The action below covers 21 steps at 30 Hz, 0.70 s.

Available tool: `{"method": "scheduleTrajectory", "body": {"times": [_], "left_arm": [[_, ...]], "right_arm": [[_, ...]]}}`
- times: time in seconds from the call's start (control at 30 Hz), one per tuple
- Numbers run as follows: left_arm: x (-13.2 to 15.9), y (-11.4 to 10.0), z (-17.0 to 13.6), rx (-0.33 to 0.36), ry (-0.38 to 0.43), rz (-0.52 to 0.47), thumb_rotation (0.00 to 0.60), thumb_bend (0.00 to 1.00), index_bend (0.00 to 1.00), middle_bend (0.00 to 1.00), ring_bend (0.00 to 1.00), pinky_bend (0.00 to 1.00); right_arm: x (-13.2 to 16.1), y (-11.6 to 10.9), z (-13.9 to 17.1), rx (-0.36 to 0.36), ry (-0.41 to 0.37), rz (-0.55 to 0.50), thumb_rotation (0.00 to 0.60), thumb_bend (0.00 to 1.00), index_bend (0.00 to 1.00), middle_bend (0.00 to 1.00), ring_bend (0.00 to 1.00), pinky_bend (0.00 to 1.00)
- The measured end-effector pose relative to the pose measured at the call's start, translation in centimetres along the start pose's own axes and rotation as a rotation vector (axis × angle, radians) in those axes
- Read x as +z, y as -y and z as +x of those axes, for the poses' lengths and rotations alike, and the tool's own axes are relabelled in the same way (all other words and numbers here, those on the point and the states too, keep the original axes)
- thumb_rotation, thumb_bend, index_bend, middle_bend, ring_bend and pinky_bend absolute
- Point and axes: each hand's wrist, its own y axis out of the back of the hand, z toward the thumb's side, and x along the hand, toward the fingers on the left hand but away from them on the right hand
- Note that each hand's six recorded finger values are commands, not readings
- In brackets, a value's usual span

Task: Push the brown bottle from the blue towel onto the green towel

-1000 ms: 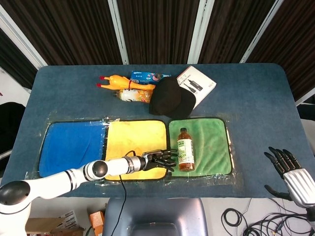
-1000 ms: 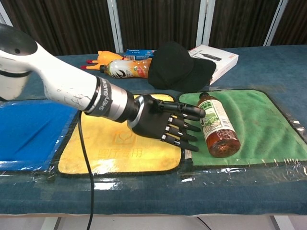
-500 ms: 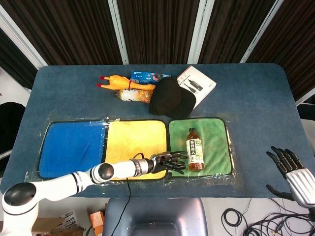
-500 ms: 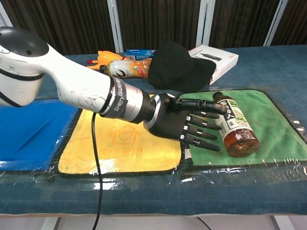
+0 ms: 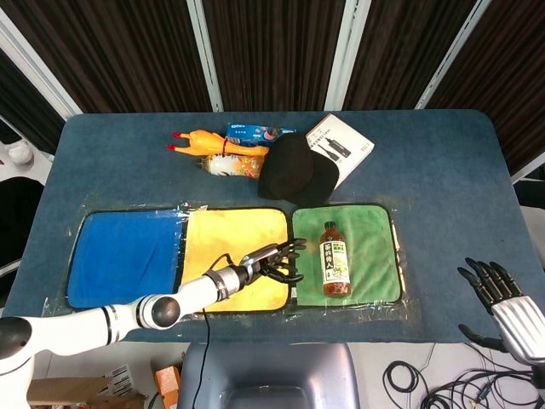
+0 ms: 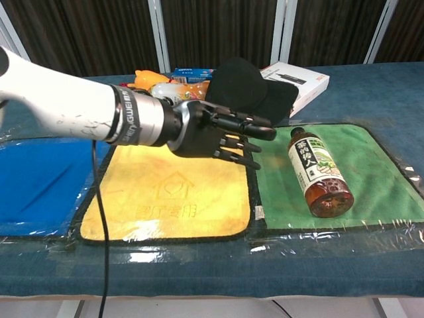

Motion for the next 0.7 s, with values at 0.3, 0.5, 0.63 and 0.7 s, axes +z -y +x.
{"method": "scheduleTrajectory", "body": {"times": [0.3, 0.5, 0.63, 0.7], "left_arm": [[1.0, -6.7, -9.2, 0.405, 0.165, 0.512, 0.600, 0.29, 0.00, 0.00, 0.00, 0.12], [-2.5, -10.9, -22.0, 0.782, 0.220, 0.891, 0.600, 0.17, 0.00, 0.00, 0.00, 0.10], [-8.3, -10.7, -31.0, 0.975, 0.154, 1.029, 0.600, 0.10, 0.00, 0.00, 0.00, 0.10], [-11.9, -9.8, -35.0, 1.036, 0.079, 1.085, 0.600, 0.10, 0.00, 0.00, 0.00, 0.10]], "right_arm": [[-0.3, 0.2, 0.3, -0.004, 0.026, 0.024, 0.600, 0.14, 0.00, 0.00, 0.00, 0.00], [-0.2, 1.2, -0.2, 0.025, 0.058, 0.075, 0.600, 0.14, 0.00, 0.00, 0.00, 0.00], [0.4, 2.2, -0.8, 0.044, 0.064, 0.101, 0.600, 0.14, 0.00, 0.00, 0.00, 0.00], [0.8, 2.6, -1.1, 0.051, 0.063, 0.107, 0.600, 0.14, 0.00, 0.00, 0.00, 0.00]]}}
